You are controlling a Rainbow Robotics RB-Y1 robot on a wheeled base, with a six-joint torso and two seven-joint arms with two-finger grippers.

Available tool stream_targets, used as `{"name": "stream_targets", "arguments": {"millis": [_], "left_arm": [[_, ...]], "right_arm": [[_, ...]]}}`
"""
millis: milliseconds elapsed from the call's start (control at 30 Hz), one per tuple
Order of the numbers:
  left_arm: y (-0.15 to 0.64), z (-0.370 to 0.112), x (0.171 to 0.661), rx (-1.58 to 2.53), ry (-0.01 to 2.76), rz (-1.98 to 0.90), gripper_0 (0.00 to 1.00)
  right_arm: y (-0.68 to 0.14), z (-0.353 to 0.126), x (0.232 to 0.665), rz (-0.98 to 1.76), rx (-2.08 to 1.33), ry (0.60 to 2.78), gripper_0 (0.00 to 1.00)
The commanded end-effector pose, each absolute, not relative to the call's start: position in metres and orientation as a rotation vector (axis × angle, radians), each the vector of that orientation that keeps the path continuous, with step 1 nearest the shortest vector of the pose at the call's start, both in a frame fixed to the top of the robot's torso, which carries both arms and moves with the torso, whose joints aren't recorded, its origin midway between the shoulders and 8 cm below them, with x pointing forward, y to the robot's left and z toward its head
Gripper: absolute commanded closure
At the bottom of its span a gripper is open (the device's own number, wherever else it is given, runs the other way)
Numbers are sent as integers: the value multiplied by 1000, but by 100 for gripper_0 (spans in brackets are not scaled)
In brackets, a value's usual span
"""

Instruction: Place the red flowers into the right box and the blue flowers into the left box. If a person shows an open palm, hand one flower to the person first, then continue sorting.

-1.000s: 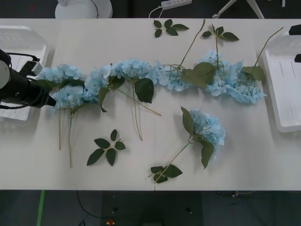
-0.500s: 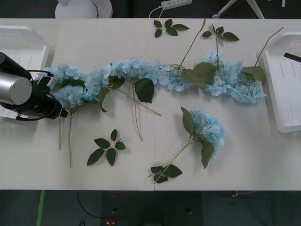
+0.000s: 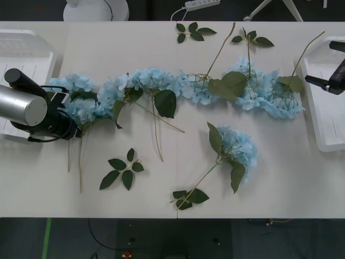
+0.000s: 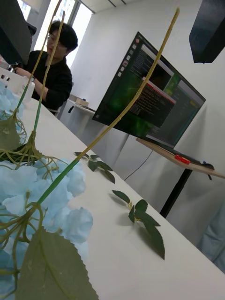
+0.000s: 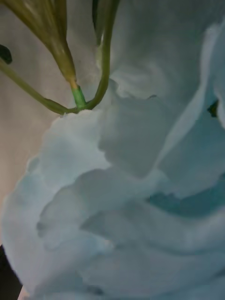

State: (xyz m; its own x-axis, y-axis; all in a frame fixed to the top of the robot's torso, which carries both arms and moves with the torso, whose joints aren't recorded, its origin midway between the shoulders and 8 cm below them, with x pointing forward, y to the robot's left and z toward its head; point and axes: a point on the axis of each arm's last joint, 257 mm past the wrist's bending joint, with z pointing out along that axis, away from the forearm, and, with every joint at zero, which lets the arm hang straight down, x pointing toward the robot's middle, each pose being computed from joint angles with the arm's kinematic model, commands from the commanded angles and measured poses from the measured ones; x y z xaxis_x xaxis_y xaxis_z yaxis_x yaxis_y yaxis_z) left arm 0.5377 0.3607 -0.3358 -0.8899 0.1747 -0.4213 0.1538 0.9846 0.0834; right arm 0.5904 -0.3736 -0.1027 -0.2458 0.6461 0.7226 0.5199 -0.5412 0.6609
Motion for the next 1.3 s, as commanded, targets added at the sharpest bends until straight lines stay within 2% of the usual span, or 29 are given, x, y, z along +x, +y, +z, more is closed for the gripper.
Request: {"name": "stream_targets", "arguments": {"millis": [33,167,200,233,267,333,400,867,1033,1300], "left_arm": [[346,-334,553,220,2671,41,0],[346,-337,554,216,2668,36,0],[346,-337,554,215,2667,35,3],[346,-337,554,215,2666,37,11],[346,-337,554,215,2665,34,27],[346,-336,555,219,2662,36,85],[346,-336,555,224,2661,37,99],[358,-326,564,279,2619,102,100],[369,-292,573,330,2570,158,100],[390,-199,583,425,2515,308,100]], "right_arm": [[-349,-111,602,1941,1925,1433,0],[-337,-126,608,1930,1950,1415,0],[-334,-129,609,1933,1953,1412,0],[-333,-130,610,1937,1956,1403,0],[-330,-131,611,1946,1958,1394,0],[-325,-133,615,1966,1965,1363,0],[-322,-133,618,1985,1968,1328,0],[-326,-147,635,1949,1978,1196,0],[-321,-159,642,1894,1975,1191,0],[-308,-168,648,1890,1992,1152,0]]}}
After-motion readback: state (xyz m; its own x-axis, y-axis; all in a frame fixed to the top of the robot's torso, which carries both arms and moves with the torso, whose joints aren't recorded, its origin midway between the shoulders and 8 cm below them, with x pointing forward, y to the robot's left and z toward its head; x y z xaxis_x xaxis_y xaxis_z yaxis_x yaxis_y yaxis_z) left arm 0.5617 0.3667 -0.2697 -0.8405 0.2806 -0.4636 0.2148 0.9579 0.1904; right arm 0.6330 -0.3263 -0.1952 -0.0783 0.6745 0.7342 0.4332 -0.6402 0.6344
